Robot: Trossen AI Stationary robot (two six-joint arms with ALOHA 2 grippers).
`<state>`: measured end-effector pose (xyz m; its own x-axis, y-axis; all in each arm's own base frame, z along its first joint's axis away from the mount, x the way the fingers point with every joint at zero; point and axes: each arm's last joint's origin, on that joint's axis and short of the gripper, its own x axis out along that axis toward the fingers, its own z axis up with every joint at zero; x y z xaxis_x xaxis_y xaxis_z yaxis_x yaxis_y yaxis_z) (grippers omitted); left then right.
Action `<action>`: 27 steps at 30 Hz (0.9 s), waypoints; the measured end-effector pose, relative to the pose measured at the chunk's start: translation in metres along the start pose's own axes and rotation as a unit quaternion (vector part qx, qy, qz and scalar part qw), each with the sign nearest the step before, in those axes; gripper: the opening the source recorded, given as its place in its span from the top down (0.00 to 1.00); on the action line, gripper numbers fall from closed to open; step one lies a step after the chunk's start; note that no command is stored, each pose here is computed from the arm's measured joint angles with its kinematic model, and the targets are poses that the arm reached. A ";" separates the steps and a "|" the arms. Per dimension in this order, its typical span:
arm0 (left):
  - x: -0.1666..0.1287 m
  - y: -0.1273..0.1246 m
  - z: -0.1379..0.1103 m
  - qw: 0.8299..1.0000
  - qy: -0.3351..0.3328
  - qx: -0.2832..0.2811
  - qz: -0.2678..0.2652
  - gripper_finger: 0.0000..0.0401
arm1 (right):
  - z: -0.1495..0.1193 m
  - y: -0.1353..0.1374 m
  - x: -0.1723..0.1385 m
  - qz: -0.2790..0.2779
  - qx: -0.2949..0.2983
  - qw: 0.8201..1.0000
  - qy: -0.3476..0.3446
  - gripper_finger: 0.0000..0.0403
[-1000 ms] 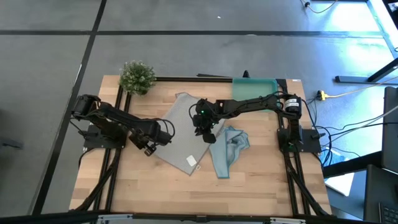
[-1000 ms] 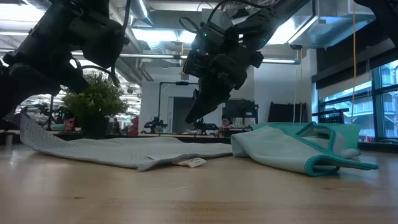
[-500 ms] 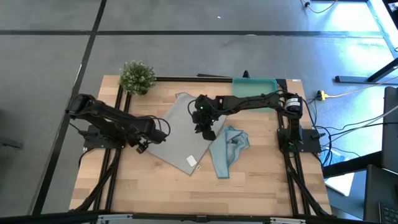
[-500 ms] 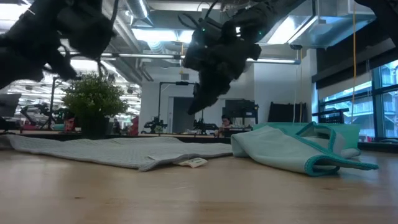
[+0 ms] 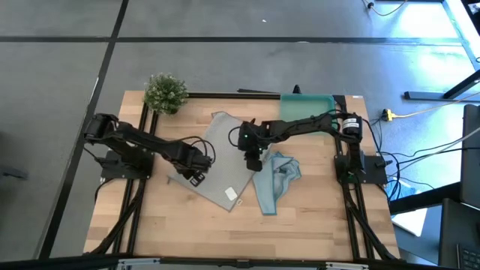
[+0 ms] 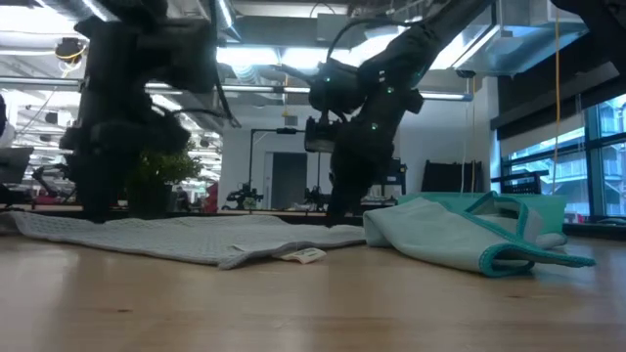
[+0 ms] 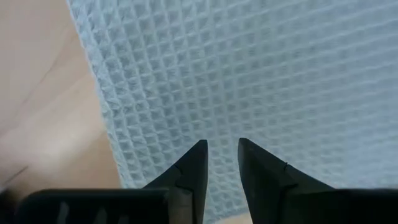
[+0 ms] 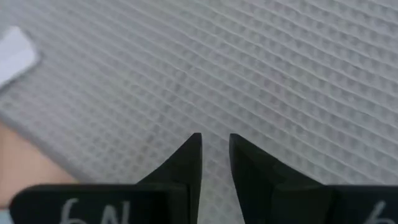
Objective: Roll microfiber towels into tight, uniform cylinder then place into a basket
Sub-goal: Roll the grey microfiber towel
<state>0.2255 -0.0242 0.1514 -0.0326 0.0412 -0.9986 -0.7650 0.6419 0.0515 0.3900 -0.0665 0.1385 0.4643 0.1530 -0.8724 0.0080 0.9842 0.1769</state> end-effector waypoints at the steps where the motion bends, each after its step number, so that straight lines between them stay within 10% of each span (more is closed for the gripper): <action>1: 0.003 0.001 0.000 1.000 0.004 -0.001 0.005 0.79 | -0.001 -0.002 0.000 -0.009 0.002 1.000 0.002 0.79; 27: 0.009 -0.028 -0.004 0.990 -0.004 -0.028 -0.136 0.79 | -0.009 -0.069 -0.020 -0.107 0.070 0.992 -0.014 0.79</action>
<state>0.2443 -0.0451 0.1413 0.1853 -0.1216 -0.9751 -0.7794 0.5862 -0.2212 0.3721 -0.1369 0.1400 0.4636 -0.0621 -0.8839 0.2306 0.9716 0.0526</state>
